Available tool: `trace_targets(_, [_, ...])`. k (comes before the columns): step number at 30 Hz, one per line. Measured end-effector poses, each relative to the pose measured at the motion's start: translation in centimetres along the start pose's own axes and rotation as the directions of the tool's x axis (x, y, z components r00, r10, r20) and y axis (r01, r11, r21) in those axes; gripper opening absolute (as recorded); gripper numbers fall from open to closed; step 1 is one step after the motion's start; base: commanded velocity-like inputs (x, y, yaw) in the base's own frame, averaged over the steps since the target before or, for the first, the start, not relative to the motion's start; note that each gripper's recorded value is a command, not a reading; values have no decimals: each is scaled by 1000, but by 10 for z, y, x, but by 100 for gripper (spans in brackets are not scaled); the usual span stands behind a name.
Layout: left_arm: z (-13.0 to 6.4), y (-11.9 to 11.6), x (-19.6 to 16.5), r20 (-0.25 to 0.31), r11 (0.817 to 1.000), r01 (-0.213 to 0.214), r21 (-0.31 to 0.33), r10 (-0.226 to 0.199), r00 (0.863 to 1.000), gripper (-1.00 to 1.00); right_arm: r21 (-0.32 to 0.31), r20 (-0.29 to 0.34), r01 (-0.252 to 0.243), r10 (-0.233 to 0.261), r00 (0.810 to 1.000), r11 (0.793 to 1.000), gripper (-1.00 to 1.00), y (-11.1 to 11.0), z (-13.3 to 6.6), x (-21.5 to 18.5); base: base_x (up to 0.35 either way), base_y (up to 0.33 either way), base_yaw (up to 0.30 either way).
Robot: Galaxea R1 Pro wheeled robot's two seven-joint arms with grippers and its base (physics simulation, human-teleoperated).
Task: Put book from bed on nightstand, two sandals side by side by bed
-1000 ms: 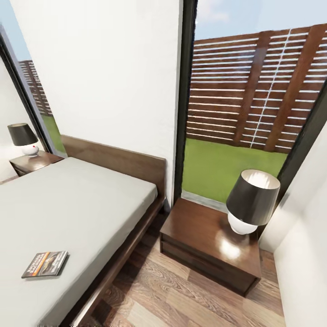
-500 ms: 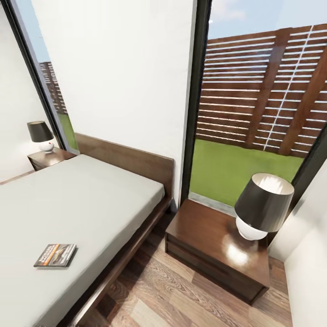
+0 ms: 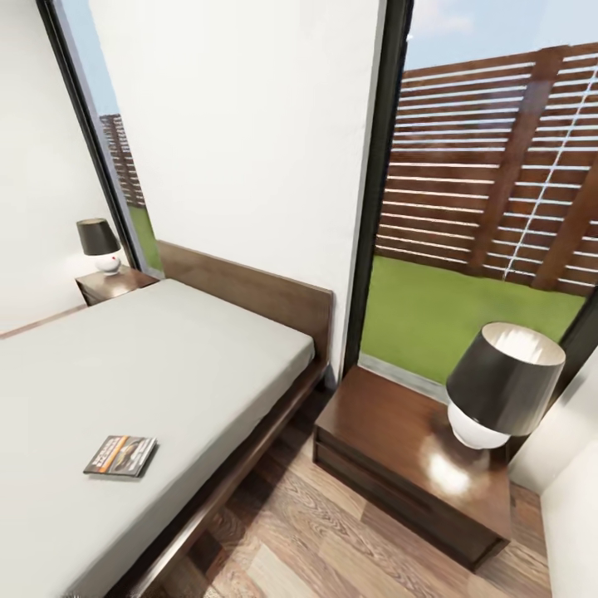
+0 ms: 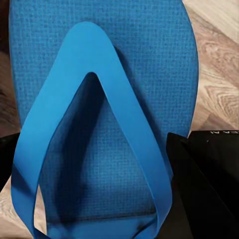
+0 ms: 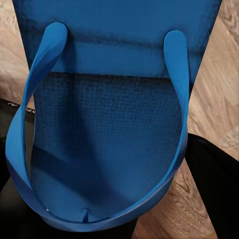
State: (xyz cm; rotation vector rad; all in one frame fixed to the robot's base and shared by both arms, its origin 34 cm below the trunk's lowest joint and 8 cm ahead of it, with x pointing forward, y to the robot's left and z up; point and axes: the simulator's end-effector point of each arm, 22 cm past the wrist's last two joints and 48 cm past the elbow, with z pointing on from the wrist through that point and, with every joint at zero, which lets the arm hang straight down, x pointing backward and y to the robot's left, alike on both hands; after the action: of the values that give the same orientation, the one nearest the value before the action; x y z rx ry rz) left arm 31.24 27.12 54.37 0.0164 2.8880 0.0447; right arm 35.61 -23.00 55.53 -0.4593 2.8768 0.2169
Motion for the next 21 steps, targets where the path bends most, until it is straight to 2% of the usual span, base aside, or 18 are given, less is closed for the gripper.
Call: trace_targets(21, [0,-9,0,3,1000,-1,12,1,1000,-100,-3,0,1,-1,1000,1000,-100,2,0,0,-15,0,255])
